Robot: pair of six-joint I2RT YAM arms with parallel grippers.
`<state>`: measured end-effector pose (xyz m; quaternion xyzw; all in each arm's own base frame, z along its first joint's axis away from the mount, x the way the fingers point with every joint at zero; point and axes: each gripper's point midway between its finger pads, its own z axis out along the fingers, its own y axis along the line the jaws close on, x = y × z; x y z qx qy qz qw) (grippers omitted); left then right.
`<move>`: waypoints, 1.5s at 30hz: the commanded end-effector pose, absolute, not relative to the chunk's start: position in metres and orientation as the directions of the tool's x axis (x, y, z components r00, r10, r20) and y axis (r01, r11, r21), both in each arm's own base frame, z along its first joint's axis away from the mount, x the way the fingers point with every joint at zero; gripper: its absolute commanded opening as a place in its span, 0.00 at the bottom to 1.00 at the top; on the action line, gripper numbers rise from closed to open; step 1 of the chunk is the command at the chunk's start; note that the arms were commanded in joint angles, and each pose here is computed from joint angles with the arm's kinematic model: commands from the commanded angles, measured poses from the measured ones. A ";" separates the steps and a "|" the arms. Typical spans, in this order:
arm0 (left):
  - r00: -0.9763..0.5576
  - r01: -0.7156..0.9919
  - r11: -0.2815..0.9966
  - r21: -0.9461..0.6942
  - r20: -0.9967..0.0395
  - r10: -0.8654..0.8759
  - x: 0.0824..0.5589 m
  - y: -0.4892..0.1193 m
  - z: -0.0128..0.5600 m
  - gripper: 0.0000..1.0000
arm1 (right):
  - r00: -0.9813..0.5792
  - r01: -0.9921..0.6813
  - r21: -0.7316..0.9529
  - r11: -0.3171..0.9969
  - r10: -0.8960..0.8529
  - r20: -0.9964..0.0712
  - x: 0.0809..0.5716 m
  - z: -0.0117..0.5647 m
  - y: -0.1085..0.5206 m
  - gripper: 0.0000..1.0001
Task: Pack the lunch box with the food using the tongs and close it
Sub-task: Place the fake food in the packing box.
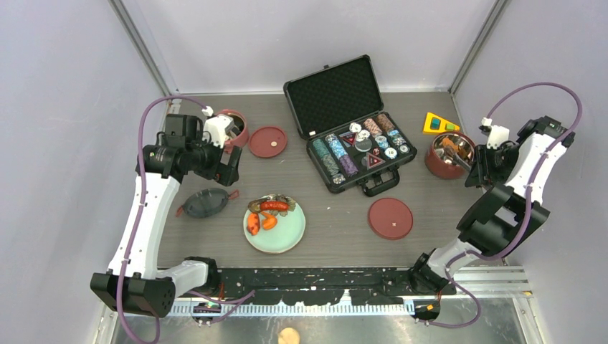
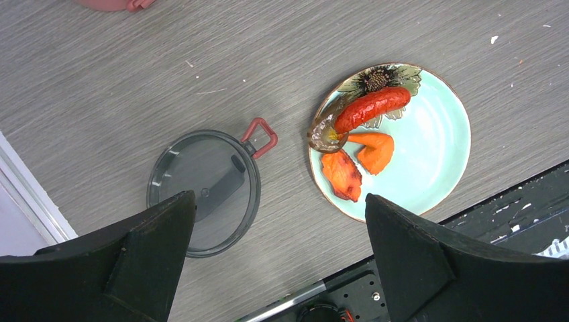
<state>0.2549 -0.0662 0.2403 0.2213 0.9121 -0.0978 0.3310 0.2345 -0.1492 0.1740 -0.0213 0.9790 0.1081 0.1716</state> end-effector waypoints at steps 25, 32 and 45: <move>-0.651 0.496 0.868 -0.030 -0.675 0.348 0.252 -0.071 0.248 1.00 | -0.806 -0.383 0.088 0.919 -0.286 -0.518 0.278 0.243 -0.069 0.51; -0.653 0.495 0.868 -0.029 -0.672 0.350 0.251 -0.071 0.248 1.00 | -0.660 -0.628 0.071 0.775 -0.482 -0.576 0.270 0.261 0.033 0.50; -0.670 0.506 0.860 -0.059 -0.654 0.350 0.250 -0.075 0.243 1.00 | -0.390 -0.888 -0.017 0.459 -0.773 -0.500 0.249 0.216 0.160 0.50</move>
